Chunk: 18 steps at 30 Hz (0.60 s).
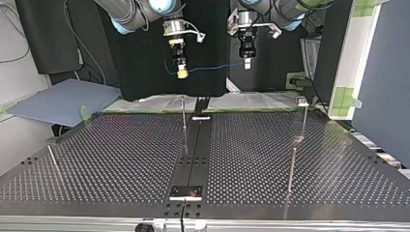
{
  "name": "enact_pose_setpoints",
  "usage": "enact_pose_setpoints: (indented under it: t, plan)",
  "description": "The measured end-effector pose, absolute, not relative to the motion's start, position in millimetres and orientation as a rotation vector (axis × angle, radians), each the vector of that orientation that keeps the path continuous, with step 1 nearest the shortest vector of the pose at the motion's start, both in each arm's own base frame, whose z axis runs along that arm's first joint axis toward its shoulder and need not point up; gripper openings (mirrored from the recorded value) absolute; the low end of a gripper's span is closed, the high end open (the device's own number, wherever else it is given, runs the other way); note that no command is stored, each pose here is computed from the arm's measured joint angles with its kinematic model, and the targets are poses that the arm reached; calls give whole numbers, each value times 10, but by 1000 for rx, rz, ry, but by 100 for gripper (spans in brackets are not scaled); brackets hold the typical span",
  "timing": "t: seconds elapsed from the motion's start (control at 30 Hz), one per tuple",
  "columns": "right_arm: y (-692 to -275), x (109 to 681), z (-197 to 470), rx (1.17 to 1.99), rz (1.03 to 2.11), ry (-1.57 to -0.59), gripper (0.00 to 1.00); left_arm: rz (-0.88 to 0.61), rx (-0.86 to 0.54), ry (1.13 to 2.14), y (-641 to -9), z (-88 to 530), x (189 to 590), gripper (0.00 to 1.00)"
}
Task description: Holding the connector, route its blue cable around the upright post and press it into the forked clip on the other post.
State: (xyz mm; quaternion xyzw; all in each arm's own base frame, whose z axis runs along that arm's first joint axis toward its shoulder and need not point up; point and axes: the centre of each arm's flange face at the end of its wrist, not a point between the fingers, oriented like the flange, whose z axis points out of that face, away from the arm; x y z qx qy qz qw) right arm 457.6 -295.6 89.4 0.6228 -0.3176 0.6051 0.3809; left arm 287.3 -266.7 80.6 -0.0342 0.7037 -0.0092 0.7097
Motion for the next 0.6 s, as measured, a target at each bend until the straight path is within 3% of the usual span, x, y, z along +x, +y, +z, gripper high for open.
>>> enact_pose_setpoints:
  t: [0.33, 0.37, 0.43, 0.6]
  plan:
    - [-2955, 4576, 893, 1590, 1544, -811, 0, -20, -76, 1562, -2667, 806, 2873, 0]
    - [-2956, 4576, 893, 1590, 1544, -811, 0, -21, -76, 1561, -2668, 806, 2874, 5]
    - [-2954, 4580, 890, 1591, 1543, -810, 0, -23, -70, 1558, -2684, 803, 2890, 5]
    - [-2986, 4622, 803, 1607, 1497, -814, 0, -24, -33, 1546, -2751, 737, 2955, 5]
